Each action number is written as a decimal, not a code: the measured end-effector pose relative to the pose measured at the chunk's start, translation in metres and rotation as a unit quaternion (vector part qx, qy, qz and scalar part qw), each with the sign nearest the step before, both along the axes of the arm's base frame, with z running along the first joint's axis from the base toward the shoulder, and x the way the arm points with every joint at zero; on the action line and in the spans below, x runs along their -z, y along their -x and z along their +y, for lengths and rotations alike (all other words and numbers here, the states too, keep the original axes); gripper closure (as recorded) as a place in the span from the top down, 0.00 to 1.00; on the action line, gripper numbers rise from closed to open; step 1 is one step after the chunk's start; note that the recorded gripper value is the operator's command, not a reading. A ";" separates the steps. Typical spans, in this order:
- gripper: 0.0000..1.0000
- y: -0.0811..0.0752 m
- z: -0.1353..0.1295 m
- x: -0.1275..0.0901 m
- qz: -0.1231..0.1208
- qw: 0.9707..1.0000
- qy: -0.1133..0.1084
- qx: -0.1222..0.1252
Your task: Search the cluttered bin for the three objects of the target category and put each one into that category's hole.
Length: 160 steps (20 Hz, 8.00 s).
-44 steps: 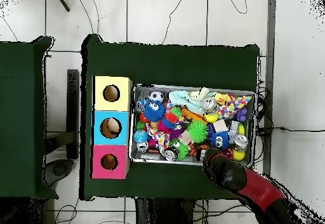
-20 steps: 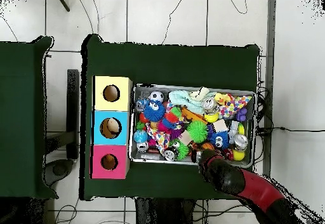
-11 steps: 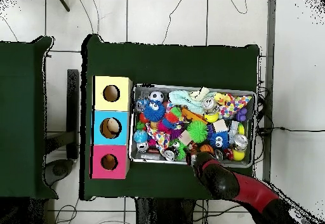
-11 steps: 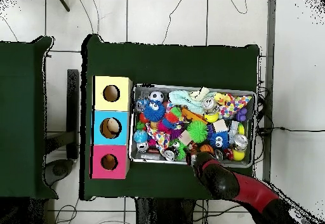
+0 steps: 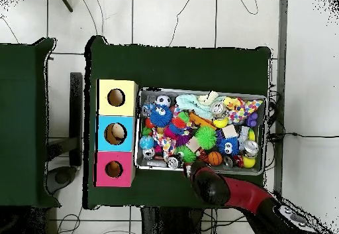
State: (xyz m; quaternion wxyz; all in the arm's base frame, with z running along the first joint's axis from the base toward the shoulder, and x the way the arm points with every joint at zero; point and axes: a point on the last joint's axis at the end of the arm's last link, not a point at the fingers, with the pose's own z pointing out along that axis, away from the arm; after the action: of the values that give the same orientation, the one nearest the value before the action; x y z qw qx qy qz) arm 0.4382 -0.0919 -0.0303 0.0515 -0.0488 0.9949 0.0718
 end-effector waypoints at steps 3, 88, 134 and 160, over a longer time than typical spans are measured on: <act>1.00 -0.005 0.005 0.001 0.004 0.999 0.026 -0.019; 1.00 0.015 0.002 -0.004 -0.049 0.994 0.092 0.014; 0.00 0.029 -0.104 -0.072 0.000 0.995 -0.012 0.100; 0.00 -0.049 -0.062 -0.163 0.012 0.990 -0.115 0.076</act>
State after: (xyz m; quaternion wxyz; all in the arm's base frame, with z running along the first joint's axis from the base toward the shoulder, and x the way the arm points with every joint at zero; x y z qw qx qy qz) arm 0.4876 -0.1543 0.1324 0.0502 0.0345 0.9814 0.1823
